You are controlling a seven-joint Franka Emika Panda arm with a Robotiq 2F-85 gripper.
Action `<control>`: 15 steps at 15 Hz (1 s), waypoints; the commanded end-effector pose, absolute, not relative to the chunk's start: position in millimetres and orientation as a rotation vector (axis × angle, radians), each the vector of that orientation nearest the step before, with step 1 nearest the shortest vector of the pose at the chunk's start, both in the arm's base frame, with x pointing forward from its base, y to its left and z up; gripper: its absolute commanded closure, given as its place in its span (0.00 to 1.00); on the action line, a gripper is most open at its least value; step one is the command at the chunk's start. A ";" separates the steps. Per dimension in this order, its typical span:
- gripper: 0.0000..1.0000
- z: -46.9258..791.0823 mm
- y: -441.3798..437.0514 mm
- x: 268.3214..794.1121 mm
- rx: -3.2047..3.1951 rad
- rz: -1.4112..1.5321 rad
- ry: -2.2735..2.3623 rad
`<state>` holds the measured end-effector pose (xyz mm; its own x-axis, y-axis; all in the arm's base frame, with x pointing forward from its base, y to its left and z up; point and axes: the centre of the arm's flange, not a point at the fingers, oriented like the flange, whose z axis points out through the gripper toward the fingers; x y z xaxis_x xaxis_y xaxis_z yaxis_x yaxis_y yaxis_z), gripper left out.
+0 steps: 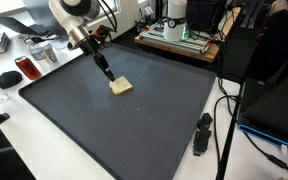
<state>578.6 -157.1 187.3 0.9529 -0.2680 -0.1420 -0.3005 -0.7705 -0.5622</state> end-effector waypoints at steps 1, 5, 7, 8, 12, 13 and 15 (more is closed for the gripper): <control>0.95 209.3 -150.3 526.4 -2.448 -0.077 0.372; 0.95 222.3 -138.0 494.5 -2.473 -0.181 0.387; 0.95 231.4 -128.1 477.5 -2.498 -0.232 0.418; 0.95 235.9 -123.2 470.2 -2.512 -0.251 0.424; 0.95 254.8 -95.9 445.7 -2.569 -0.318 0.464; 0.95 258.4 -89.6 441.4 -2.580 -0.333 0.481; 0.95 266.3 -76.5 434.6 -2.605 -0.360 0.534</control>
<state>460.5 -98.4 245.9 0.9214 -0.3678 0.1257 -0.2595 -0.8229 -0.5055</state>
